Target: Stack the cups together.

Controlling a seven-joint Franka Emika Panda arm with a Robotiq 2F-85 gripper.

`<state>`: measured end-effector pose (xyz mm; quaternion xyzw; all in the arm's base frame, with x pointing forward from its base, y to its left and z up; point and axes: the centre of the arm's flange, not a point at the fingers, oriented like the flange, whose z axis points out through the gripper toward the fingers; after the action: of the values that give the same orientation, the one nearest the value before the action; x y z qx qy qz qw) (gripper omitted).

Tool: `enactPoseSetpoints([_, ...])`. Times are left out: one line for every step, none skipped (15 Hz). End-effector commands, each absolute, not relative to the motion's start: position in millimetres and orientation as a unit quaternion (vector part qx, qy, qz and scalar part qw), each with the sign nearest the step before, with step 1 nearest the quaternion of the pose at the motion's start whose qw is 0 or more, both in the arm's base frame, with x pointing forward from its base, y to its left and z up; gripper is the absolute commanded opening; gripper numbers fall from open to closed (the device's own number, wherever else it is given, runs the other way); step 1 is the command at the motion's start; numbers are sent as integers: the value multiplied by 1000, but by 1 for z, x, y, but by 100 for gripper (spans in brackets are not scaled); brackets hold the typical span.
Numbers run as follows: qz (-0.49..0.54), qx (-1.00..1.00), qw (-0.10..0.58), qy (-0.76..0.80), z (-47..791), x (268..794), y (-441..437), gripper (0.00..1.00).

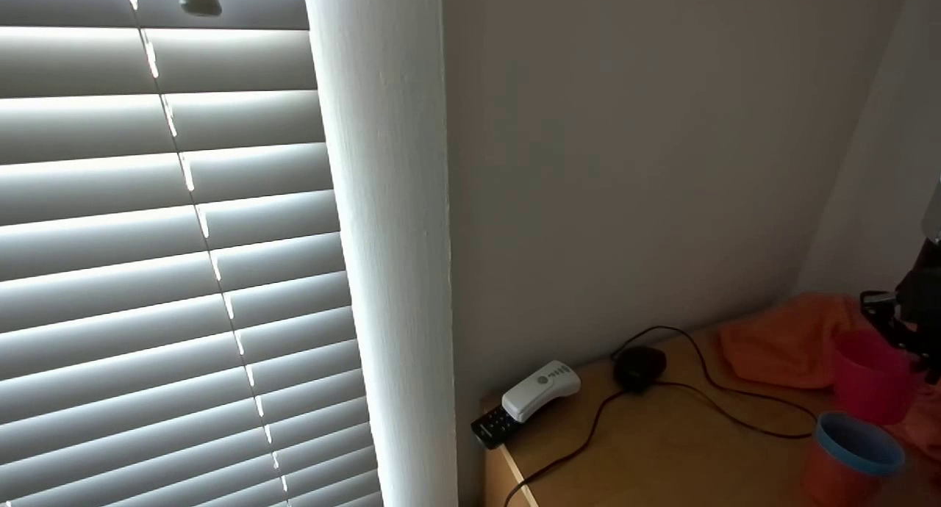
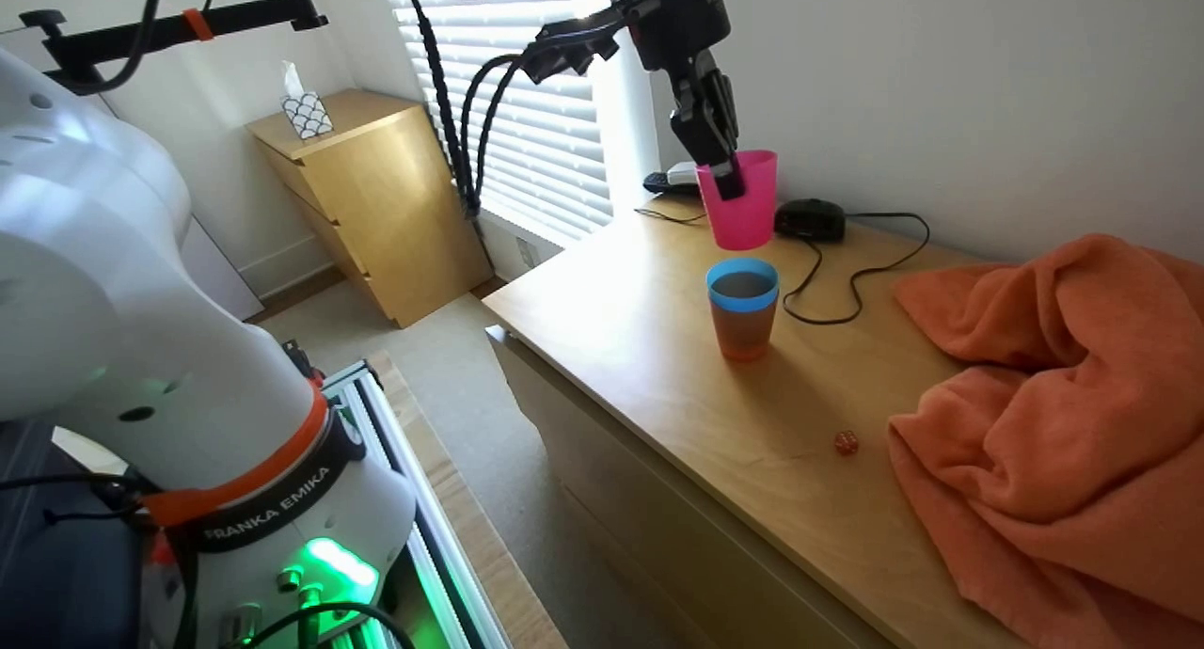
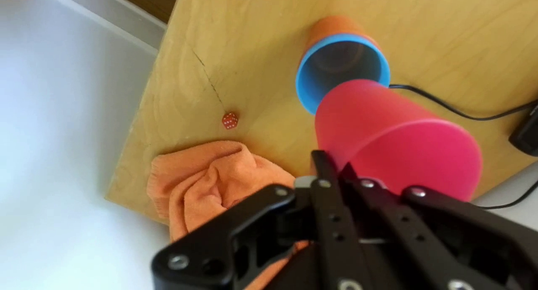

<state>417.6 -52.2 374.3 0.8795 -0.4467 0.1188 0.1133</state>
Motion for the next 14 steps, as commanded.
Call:
enactPoseSetpoints([89,879,106,-457,371,408,-62,1])
enactPoseSetpoints([84,877,104,-462,370,407,-65,1])
enactPoseSetpoints([82,876,102,-464,368,407,-68,1])
enactPoseSetpoints([78,875,99,-467,367,407,-71,1])
enactPoseSetpoints([75,873,98,-472,365,407,-75,1])
enactPoseSetpoints([72,872,95,-475,363,408,-78,1])
enactPoseSetpoints([71,872,89,-475,360,409,-81,1])
enactPoseSetpoints([69,872,89,-477,356,411,-84,1])
enactPoseSetpoints([64,873,86,-476,353,412,-85,1])
enactPoseSetpoints([59,873,81,-477,350,413,-86,1])
enactPoseSetpoints([53,874,82,-476,347,414,-86,1])
enactPoseSetpoints([47,875,82,-475,345,414,-86,1])
enactPoseSetpoints([44,875,82,-475,343,414,-87,1])
enactPoseSetpoints([43,875,83,-475,340,415,-88,1])
